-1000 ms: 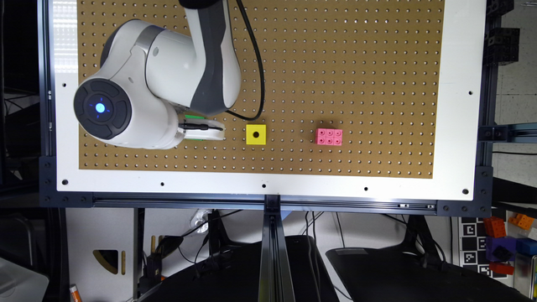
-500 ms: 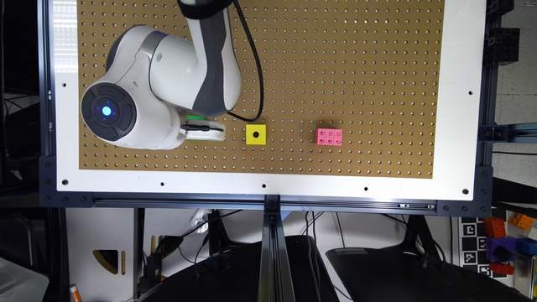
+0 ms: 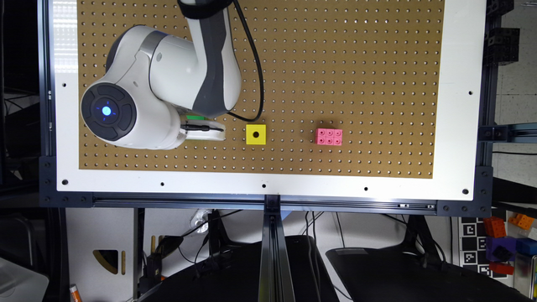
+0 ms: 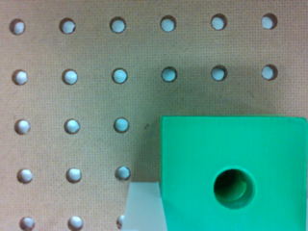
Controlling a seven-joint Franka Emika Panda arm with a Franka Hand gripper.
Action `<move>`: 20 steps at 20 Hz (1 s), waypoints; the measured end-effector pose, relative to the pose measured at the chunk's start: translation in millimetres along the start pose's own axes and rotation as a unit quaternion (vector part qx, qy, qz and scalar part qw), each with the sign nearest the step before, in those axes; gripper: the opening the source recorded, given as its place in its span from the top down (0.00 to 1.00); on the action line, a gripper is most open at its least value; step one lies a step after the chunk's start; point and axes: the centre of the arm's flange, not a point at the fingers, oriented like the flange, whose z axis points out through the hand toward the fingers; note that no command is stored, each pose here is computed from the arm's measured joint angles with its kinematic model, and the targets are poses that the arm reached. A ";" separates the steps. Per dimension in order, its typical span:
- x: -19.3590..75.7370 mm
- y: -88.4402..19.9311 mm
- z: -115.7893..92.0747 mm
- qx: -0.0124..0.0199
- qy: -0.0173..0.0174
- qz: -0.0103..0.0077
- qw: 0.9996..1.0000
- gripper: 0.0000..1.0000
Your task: Pick up green block.
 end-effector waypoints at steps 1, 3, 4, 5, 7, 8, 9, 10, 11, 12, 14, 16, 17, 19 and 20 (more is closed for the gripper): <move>0.0 0.0 0.0 0.000 0.000 0.000 1.000 1.00; 0.0 0.0 -0.1 0.000 0.000 0.000 1.000 1.00; 0.0 0.0 -0.4 0.000 0.000 0.000 1.000 1.00; 0.0 -0.1 -1.2 0.000 0.000 0.000 1.000 1.00; 0.4 -0.5 -6.8 -0.001 -0.001 0.000 1.000 1.00; 0.9 -0.8 -12.1 -0.001 -0.002 0.000 1.000 1.00; 0.9 -0.9 -16.4 -0.002 -0.003 0.000 1.000 1.00; 1.0 -1.0 -19.3 -0.003 -0.004 0.000 1.000 1.00; 0.9 -1.0 -20.0 -0.003 -0.005 0.000 1.000 1.00; 0.7 -0.9 -19.8 -0.004 -0.005 0.000 1.000 1.00; 0.6 -0.8 -19.6 -0.004 -0.006 0.000 1.000 1.00; 1.3 -1.3 -23.8 -0.003 -0.004 -0.001 1.000 1.00; 1.8 -1.7 -29.3 -0.003 -0.004 -0.001 1.000 1.00; 2.3 -2.1 -41.3 -0.004 -0.005 -0.001 1.000 1.00; 2.4 -2.2 -45.5 -0.004 -0.005 -0.001 1.000 1.00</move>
